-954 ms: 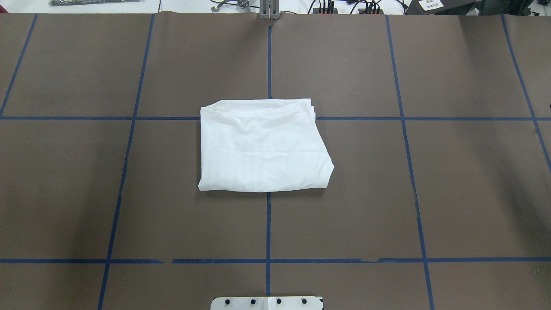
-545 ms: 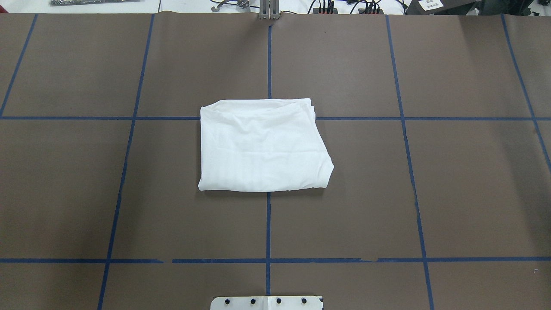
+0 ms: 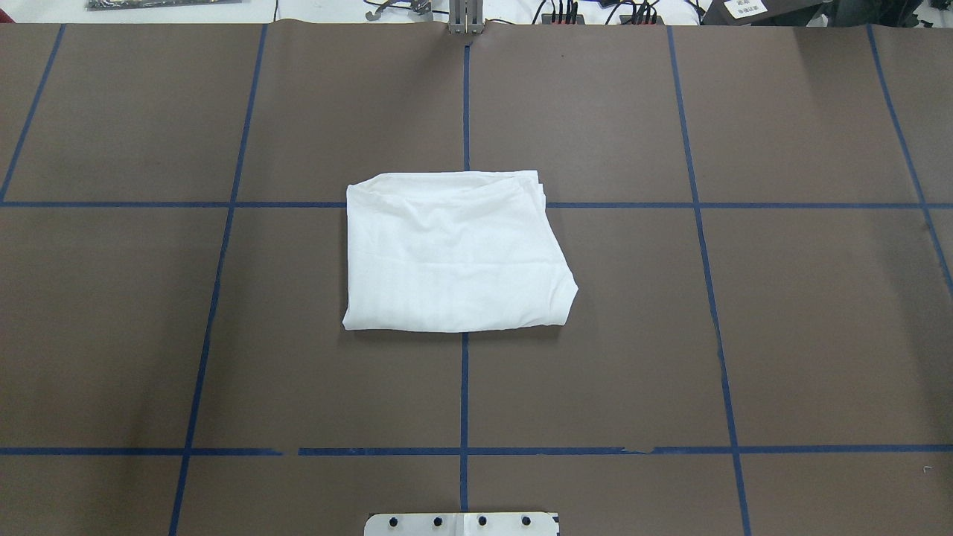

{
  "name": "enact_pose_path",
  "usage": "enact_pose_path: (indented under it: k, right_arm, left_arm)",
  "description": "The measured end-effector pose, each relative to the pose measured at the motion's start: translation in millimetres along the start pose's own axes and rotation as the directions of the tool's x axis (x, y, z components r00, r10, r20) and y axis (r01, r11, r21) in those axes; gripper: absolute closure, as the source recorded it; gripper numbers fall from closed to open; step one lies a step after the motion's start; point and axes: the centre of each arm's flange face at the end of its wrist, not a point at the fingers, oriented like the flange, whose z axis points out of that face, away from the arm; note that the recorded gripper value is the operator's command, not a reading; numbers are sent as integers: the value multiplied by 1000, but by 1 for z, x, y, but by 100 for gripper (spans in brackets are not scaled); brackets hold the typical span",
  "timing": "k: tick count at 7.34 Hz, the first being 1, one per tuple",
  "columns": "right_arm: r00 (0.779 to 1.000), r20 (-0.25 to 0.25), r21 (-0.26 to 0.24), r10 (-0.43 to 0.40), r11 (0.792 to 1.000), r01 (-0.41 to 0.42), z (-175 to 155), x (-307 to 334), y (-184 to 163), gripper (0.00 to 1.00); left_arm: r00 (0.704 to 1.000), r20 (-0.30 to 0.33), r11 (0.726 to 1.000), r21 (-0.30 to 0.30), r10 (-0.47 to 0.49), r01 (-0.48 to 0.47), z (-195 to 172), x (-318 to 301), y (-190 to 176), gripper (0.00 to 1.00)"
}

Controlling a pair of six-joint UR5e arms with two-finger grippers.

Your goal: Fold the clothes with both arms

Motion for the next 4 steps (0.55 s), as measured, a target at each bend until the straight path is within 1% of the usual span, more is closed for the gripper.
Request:
enact_pose_path:
  k: [1, 2, 4]
  right_arm:
    - [1000, -3, -2, 4, 1000, -4, 1, 4, 5, 0]
    - [1000, -18, -2, 10, 1000, -10, 0, 6, 8, 0]
    - [996, -90, -2, -2, 1000, 2, 1, 1, 5, 0]
  left_arm:
    - [1000, -1, 1000, 0, 3, -3, 0, -1, 0, 0]
    - [1000, -1, 1000, 1, 4, -4, 0, -2, 0, 0]
    - [1000, 1, 1000, 6, 7, -7, -3, -1, 0, 0]
